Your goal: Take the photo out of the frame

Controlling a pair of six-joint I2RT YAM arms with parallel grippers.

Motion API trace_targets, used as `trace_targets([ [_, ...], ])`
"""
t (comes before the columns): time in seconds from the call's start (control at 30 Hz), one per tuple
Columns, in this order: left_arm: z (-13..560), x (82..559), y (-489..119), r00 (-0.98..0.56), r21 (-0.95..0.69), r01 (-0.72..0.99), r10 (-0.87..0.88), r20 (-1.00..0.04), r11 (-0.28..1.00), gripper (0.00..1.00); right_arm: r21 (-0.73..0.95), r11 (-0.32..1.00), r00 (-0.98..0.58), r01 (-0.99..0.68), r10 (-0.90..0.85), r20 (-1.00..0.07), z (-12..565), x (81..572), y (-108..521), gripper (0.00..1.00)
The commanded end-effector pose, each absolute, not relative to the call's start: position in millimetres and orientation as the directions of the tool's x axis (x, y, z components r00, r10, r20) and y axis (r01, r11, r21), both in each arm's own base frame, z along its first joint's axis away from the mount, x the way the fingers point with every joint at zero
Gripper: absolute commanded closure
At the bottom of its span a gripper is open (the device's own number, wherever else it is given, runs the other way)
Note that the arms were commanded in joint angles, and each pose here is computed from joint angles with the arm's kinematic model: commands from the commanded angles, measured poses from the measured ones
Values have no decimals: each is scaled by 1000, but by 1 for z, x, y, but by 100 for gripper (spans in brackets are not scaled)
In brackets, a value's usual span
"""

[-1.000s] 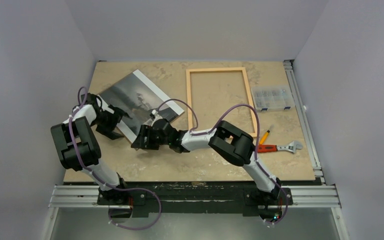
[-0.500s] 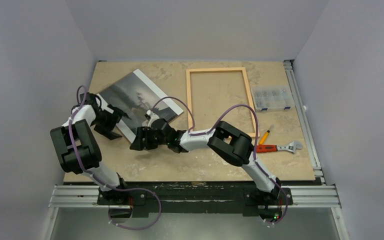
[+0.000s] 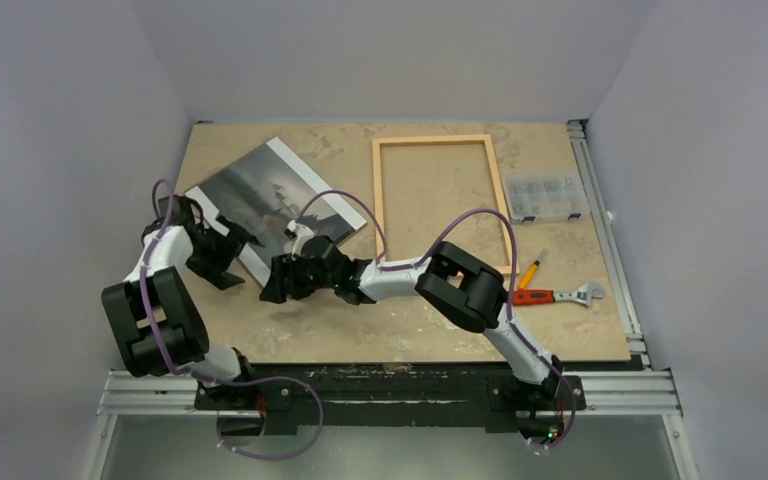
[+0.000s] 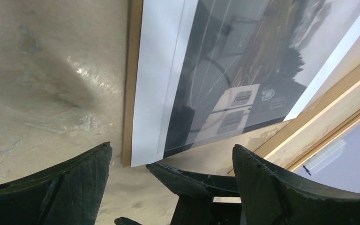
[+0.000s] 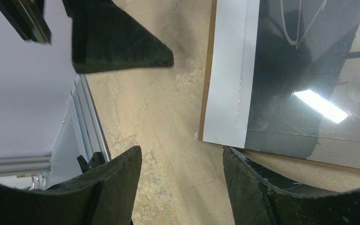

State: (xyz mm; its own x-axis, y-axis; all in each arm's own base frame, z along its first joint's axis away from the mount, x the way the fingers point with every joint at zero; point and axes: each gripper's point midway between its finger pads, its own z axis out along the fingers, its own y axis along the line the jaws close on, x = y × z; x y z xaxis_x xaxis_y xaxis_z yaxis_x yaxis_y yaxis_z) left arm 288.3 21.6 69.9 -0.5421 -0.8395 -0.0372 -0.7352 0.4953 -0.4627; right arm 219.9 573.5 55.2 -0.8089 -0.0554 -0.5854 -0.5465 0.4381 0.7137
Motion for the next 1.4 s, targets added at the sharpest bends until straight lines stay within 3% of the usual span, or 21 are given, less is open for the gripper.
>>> trace_targets([
  [0.0, 68, 283, 11, -567, -515, -701, -823, -16, 493, 4, 705, 348, -753, -618, -3, -658, 112, 228, 587, 37],
  [0.93, 68, 273, -20, -583, -631, -662, -808, 92, 406, 5, 721, 337, -762, -606, 17, -648, 114, 229, 578, 37],
  [1.23, 57, 269, -27, -558, -646, -683, -815, 159, 341, 12, 730, 327, -766, -601, 25, -642, 116, 229, 575, 37],
  [1.37, 58, 265, -20, -537, -635, -688, -835, 120, 352, 13, 726, 338, -770, -598, 9, -638, 110, 227, 573, 37],
])
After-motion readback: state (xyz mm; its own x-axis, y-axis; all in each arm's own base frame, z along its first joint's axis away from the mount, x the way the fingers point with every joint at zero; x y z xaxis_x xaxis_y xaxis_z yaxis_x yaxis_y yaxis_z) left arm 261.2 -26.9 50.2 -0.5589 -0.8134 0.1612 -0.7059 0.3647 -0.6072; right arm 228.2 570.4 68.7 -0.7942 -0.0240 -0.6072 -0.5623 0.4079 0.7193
